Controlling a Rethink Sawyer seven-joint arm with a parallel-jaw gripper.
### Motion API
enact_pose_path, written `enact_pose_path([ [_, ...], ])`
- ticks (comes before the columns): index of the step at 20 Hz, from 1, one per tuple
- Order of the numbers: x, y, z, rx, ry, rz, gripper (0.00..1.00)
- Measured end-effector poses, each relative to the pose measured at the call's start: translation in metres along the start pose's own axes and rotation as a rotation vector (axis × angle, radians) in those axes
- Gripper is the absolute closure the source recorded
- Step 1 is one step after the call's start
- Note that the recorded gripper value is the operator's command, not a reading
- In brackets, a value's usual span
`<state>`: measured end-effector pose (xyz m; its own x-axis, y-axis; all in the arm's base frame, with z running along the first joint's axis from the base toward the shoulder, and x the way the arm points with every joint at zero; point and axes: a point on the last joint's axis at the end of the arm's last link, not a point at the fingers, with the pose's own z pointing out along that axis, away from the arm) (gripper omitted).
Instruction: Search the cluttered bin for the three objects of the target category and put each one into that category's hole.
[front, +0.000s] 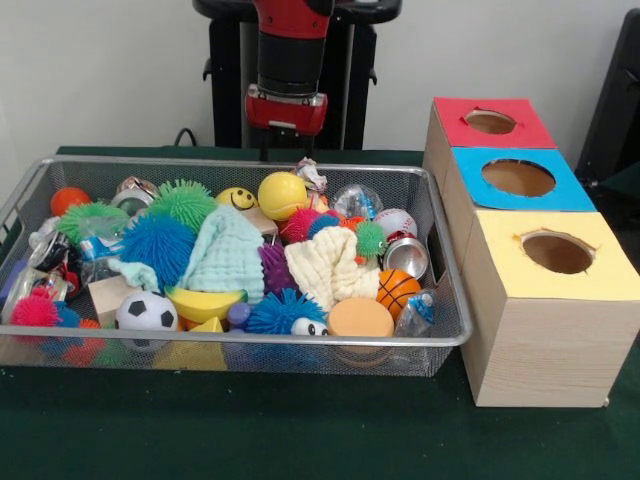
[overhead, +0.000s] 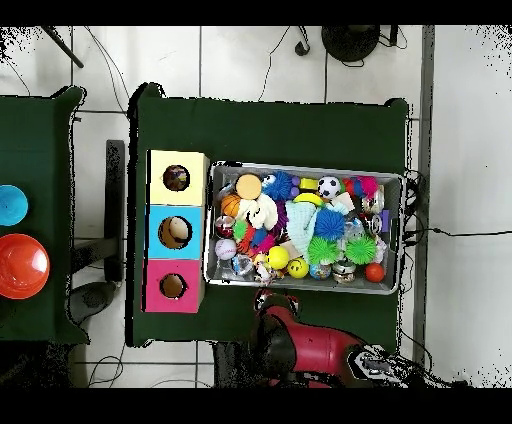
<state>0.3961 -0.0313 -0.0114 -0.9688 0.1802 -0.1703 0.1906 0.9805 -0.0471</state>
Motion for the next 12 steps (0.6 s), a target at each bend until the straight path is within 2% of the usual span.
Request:
enact_pose_path([
  [6,-0.003,0.0,-0.006,0.007,0.022,-0.004,0.0],
  [12,-0.008,0.006,-0.022,0.018,0.053,-0.026,0.0],
])
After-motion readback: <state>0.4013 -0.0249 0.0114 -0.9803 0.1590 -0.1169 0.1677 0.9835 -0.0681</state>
